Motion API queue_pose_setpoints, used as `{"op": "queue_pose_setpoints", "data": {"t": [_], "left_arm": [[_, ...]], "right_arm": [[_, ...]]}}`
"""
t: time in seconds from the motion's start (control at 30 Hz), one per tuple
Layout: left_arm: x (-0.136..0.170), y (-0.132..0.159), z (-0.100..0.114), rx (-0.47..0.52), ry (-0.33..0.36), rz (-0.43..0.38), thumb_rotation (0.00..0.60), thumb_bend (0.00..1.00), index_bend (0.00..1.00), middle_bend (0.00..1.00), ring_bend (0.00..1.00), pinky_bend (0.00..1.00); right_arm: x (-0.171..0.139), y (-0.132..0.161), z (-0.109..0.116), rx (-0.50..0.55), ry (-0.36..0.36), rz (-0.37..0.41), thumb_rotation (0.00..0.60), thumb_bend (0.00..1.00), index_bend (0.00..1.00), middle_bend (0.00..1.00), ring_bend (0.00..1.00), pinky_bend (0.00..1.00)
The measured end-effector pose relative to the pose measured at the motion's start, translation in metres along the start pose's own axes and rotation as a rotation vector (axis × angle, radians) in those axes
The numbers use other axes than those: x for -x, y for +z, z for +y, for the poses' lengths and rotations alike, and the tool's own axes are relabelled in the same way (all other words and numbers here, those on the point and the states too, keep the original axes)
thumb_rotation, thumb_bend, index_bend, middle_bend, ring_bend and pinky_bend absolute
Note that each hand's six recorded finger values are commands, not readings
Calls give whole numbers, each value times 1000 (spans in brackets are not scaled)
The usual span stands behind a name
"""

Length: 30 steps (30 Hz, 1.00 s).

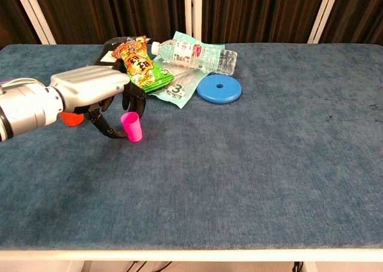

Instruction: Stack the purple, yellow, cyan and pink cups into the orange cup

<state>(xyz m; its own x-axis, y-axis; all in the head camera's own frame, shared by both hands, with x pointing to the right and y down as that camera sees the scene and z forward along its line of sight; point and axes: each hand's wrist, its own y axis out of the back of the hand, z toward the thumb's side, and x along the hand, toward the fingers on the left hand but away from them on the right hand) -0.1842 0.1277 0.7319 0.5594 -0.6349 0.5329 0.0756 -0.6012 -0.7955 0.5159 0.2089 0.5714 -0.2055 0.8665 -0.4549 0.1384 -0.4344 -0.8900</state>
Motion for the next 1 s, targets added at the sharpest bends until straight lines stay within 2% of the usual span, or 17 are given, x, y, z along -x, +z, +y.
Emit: {"op": "queue_pose_setpoints", "data": {"t": [0.27,0.67,0.87,1.0], "left_arm": [[-1,-1,0,11,0,8,600,233,491,502,419,622],[0,1,8,31,40,13,600,246,519,525,425,623],[11,-6,36,29,112,27,600,249,521,528,428,625],[27,-23,58,19,153,71,600,254,521,530,429,628]], "right_arm": [[0,-1,-1,1,6,-1,600,296,0,0,0,0],[0,-1,1,1,0,-3,600,296,0,0,0,0],[0,3,7,1,-16,6,600,296,0,0,0,0],[0,7,8,4,-19,17,600,296,0,0,0,0]]}}
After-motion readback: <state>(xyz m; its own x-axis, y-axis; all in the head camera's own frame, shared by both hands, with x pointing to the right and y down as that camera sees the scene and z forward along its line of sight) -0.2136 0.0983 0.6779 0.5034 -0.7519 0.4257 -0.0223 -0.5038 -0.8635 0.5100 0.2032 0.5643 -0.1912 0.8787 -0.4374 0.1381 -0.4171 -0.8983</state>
